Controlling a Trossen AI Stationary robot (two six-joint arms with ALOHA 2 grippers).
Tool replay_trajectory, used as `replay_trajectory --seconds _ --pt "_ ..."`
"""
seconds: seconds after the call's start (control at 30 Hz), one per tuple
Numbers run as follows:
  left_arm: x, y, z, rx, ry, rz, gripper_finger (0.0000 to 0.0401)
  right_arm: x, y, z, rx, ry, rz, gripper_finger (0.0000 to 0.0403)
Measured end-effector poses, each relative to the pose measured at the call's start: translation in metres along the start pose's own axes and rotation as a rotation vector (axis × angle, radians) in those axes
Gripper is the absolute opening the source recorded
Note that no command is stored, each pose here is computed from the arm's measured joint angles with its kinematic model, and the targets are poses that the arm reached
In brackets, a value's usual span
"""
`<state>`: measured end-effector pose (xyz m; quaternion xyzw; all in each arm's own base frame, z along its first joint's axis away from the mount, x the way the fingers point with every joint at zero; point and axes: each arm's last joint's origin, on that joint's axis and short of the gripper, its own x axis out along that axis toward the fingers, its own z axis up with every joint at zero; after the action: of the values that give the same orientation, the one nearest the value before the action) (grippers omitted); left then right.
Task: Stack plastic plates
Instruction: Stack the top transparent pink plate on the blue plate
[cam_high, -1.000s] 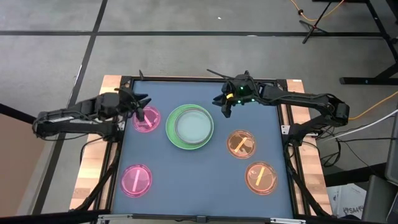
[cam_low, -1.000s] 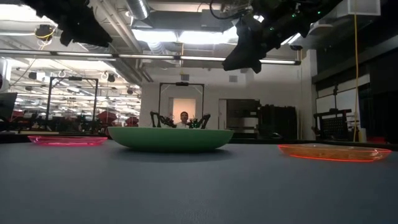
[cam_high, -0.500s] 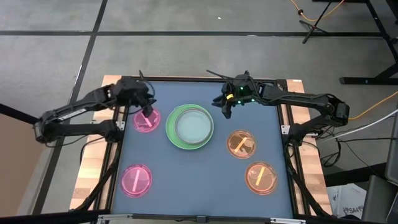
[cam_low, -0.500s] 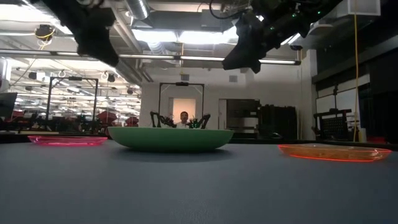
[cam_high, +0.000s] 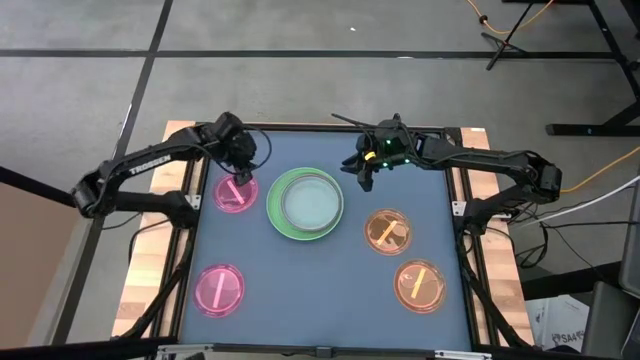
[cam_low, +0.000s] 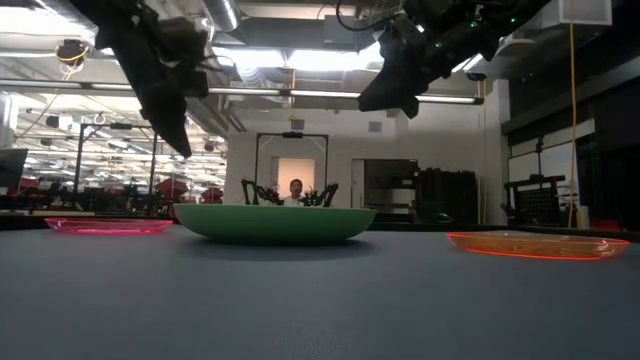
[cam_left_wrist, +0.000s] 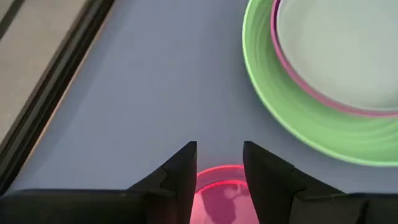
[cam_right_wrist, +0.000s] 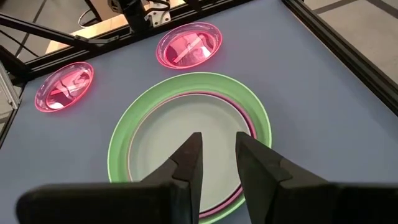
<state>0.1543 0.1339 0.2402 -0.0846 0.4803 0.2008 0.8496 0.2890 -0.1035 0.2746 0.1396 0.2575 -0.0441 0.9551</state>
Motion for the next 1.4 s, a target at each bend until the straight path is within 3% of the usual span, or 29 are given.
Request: replay_trajectory --seconds 0.5,0.87,1.4 --pt "0.036 0.021 -0.006 0.186 0.153 -0.042 0.0124 0.0 0.0 -0.003 0.011 0.034 -0.003 0.0087" --pt "0.056 0.028 -0.011 0.255 0.236 -0.087 0.0124 0.0 -0.001 -0.007 0.022 0.071 -0.007 0.0087" --pt "0.062 0.028 -0.015 0.316 0.283 -0.124 0.0124 0.0 -0.001 -0.008 0.024 0.076 -0.008 0.0087"
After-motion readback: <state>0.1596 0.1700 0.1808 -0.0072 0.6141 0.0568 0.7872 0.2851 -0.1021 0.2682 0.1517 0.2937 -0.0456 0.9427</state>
